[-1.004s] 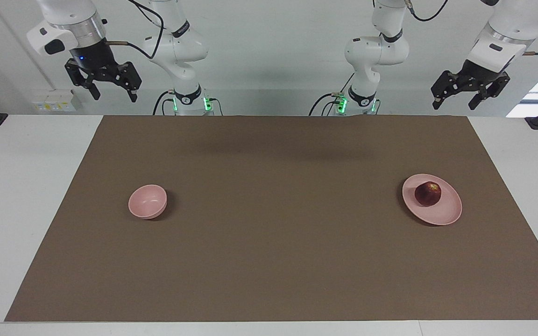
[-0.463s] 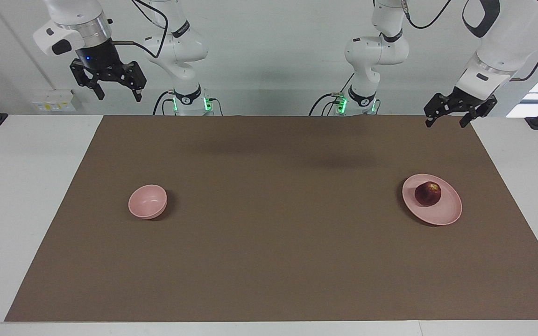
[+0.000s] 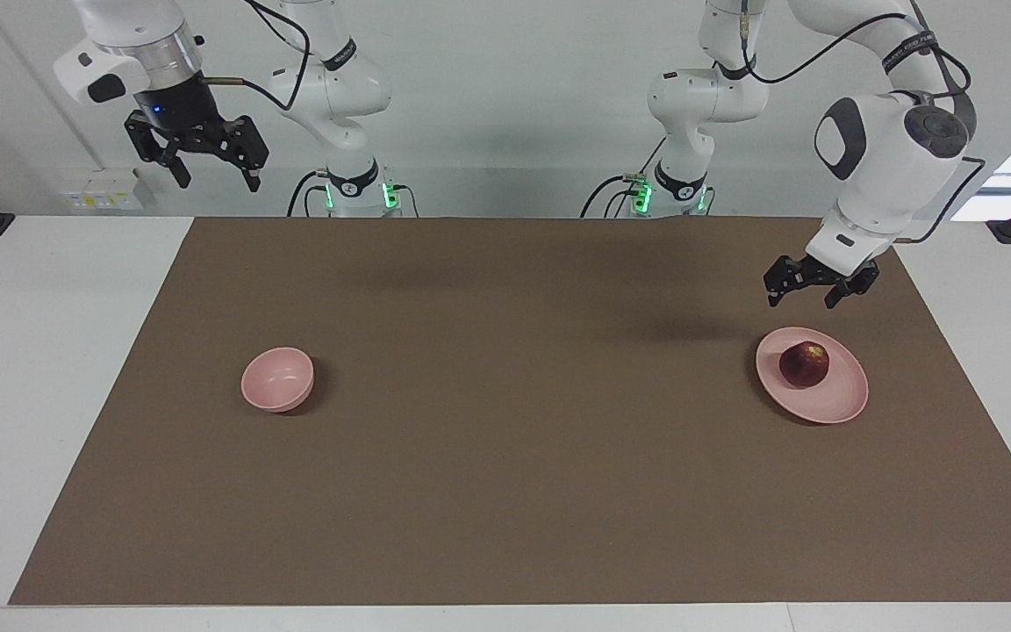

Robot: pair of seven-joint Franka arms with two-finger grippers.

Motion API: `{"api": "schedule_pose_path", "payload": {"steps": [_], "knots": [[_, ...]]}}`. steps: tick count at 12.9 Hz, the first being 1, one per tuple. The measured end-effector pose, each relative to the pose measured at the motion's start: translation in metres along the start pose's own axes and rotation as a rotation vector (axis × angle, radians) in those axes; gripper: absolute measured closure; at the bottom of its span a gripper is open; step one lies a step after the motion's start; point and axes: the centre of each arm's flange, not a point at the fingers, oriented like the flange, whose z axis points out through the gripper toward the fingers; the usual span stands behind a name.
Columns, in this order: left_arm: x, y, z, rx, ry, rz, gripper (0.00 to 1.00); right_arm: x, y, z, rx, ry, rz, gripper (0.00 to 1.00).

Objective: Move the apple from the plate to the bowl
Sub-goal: 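Reach the left gripper down to the apple on the pink plate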

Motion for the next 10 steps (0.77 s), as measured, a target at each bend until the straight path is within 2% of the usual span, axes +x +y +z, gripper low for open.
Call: {"api": "schedule_pose_path", "payload": {"steps": [2,5,10], "knots": [[0.003,-0.023,0.033,0.005,0.013,0.0,0.0,0.0,-0.002,0.0,0.0,0.0,-0.003,0.0],[0.013,-0.028,0.07,0.006,0.006,-0.002,0.0,0.0,-0.003,0.0,-0.001,-0.002,-0.005,0.0],[0.016,-0.027,0.072,0.008,0.017,-0.008,0.0,-0.002,-0.003,0.002,-0.001,-0.009,-0.006,0.0]]}}
